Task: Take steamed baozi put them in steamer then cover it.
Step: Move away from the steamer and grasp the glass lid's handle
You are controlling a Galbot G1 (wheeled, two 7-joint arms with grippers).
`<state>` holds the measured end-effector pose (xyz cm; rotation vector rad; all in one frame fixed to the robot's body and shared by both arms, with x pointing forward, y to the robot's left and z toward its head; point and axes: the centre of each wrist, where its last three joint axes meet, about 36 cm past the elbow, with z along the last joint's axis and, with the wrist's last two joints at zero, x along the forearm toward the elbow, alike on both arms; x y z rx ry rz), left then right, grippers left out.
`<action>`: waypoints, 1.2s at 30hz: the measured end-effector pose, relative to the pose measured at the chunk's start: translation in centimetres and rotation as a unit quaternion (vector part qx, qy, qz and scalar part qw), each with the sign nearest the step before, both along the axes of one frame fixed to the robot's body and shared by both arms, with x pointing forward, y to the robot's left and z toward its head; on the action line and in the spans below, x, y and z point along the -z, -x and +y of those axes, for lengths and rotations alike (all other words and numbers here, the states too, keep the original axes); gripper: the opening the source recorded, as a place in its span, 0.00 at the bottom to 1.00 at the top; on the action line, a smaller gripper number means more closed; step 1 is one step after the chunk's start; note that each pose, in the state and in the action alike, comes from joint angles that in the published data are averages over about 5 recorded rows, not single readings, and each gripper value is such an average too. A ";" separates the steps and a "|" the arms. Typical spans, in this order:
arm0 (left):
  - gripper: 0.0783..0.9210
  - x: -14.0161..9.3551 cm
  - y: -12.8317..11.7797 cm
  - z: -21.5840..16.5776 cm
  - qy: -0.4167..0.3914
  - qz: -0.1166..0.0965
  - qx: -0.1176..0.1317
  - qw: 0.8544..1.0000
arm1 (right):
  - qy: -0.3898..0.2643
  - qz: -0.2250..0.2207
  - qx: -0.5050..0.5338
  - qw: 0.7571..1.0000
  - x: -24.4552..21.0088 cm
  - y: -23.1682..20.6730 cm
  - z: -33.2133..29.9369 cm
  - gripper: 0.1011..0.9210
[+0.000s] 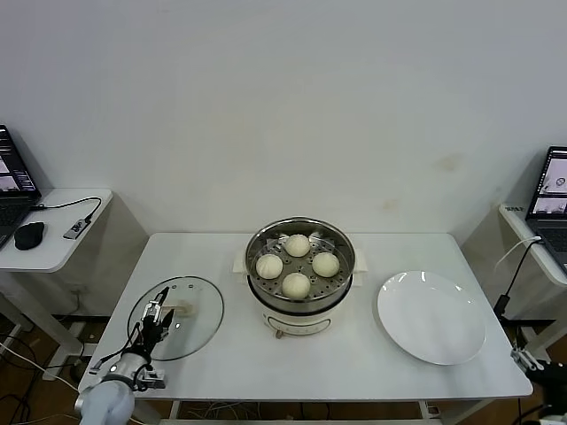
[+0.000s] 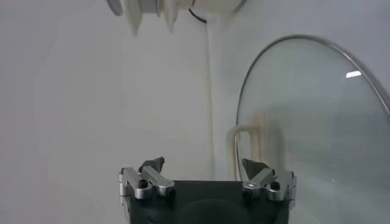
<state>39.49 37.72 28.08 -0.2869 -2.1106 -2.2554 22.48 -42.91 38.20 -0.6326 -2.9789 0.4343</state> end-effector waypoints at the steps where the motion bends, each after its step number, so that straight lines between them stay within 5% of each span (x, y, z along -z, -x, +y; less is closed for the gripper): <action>1: 0.88 0.0 -0.2 0.1 -0.001 0.000 -0.001 1.000 | 0.000 0.001 0.000 1.000 0.1 0.0 0.0 0.88; 20: 0.88 0.8 -3.2 0.6 0.003 0.001 -0.013 1.000 | -0.003 0.015 -0.001 1.000 1.5 0.2 0.4 0.88; 36: 0.36 2.1 -3.8 0.8 0.020 0.017 -0.015 1.000 | -0.005 0.022 -0.009 1.000 2.2 0.2 1.0 0.88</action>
